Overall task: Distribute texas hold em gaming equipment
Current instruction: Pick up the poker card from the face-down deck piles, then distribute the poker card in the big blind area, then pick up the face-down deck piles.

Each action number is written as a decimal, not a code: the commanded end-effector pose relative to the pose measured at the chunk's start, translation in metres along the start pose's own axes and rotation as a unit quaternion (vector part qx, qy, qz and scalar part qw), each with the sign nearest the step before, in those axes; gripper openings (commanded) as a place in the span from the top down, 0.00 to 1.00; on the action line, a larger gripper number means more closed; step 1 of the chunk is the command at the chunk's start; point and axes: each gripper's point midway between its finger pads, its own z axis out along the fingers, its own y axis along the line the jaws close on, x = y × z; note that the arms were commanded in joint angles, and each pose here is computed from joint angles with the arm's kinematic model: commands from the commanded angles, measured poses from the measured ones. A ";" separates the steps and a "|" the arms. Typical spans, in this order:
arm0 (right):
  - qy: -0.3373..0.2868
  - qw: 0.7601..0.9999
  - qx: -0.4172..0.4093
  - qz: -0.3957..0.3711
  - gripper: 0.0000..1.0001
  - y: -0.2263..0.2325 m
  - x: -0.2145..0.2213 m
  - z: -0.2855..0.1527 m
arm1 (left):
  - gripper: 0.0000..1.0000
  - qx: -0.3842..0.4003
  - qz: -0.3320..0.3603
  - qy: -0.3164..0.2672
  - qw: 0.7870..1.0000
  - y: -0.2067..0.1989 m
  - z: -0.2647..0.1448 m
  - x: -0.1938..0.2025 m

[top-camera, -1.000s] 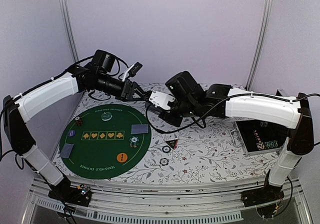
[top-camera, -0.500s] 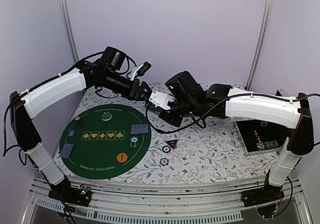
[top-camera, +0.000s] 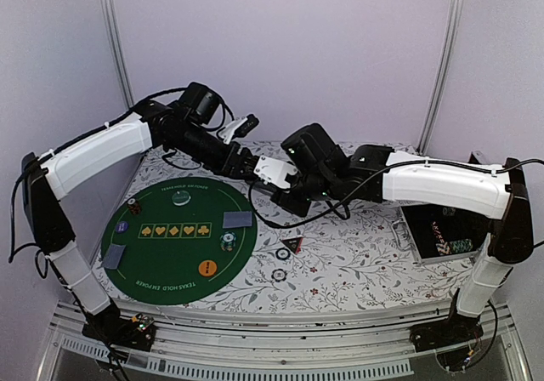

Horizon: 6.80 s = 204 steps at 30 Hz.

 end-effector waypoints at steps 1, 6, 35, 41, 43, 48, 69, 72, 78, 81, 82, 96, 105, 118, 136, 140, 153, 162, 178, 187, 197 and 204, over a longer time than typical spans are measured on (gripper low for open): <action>-0.012 1.000 0.011 0.001 0.55 -0.002 -0.005 -0.002 | 0.44 -0.027 0.010 -0.006 1.000 0.002 -0.015 -0.003; -0.012 1.000 0.010 -0.001 0.55 -0.002 -0.005 -0.001 | 0.44 0.004 0.010 -0.020 1.000 -0.011 -0.021 -0.008; -0.009 1.000 0.011 0.001 0.56 -0.002 -0.001 0.000 | 0.73 0.041 -0.026 -0.010 0.999 -0.015 -0.028 0.002; -0.009 1.000 0.013 0.001 0.56 -0.003 0.000 0.000 | 0.76 0.053 -0.025 -0.011 0.998 -0.020 -0.031 0.003; -0.009 1.000 0.013 0.002 0.56 -0.003 0.000 0.000 | 0.76 0.048 -0.027 -0.011 0.998 -0.018 -0.031 0.003; -0.011 1.000 0.014 0.002 0.56 -0.004 -0.001 -0.002 | 0.76 0.033 -0.032 -0.002 0.999 -0.009 -0.023 0.009; 0.009 0.999 0.027 0.023 0.56 -0.018 0.022 -0.002 | 1.00 0.073 -0.005 -0.040 0.997 -0.037 -0.067 0.000; 0.015 0.999 0.033 0.031 0.56 -0.024 0.031 -0.004 | 1.00 0.062 -0.015 -0.061 0.996 -0.026 -0.084 -0.005; 0.026 0.998 0.043 0.040 0.56 -0.030 0.044 -0.007 | 1.00 0.048 -0.021 -0.087 0.995 -0.006 -0.106 -0.007; 0.027 0.998 0.045 0.043 0.56 -0.032 0.047 -0.010 | 1.00 -0.006 -0.051 -0.106 0.993 0.038 -0.118 -0.003; 0.027 0.998 0.045 0.044 0.56 -0.032 0.048 -0.010 | 1.00 -0.039 -0.062 -0.104 0.992 0.057 -0.115 0.002; 0.034 0.997 0.046 0.048 0.56 -0.033 0.050 -0.015 | 1.00 0.019 -0.128 -0.084 0.988 0.152 0.019 0.038; 0.042 0.997 0.042 0.055 0.56 -0.032 0.053 -0.014 | 1.00 0.031 -0.143 -0.088 0.985 0.182 0.065 0.054; 0.047 0.996 0.043 0.060 0.56 -0.032 0.056 -0.017 | 1.00 0.031 -0.173 -0.076 0.982 0.204 0.072 0.076; 0.048 0.996 0.043 0.059 0.56 -0.032 0.057 -0.017 | 0.97 0.037 -0.192 -0.033 0.980 0.213 0.088 0.103; 0.048 0.996 0.043 0.058 0.56 -0.032 0.056 -0.017 | 0.84 0.030 -0.195 -0.027 0.980 0.214 0.088 0.106; 0.046 0.996 0.043 0.055 0.56 -0.034 0.053 -0.021 | 0.56 -0.071 -0.138 -0.069 0.986 0.204 0.026 0.058; 0.023 0.998 0.035 0.046 0.55 -0.034 0.038 -0.021 | 0.23 -0.007 0.017 -0.165 0.986 0.062 -0.025 -0.025; 0.002 0.999 0.021 0.036 0.55 -0.023 0.021 -0.015 | 0.13 0.125 0.018 -0.111 0.986 -0.007 0.017 -0.023; 0.004 0.999 0.015 0.035 0.55 -0.019 0.018 -0.011 | 0.12 0.146 0.030 -0.108 0.983 -0.018 0.019 -0.026; 0.003 0.999 0.019 0.031 0.55 -0.018 0.016 -0.008 | 0.17 0.055 0.032 -0.076 0.995 0.001 0.037 -0.020; 0.009 0.999 0.024 0.033 0.55 -0.019 0.021 -0.010 | 0.30 -0.005 0.031 -0.066 0.997 0.016 0.025 -0.017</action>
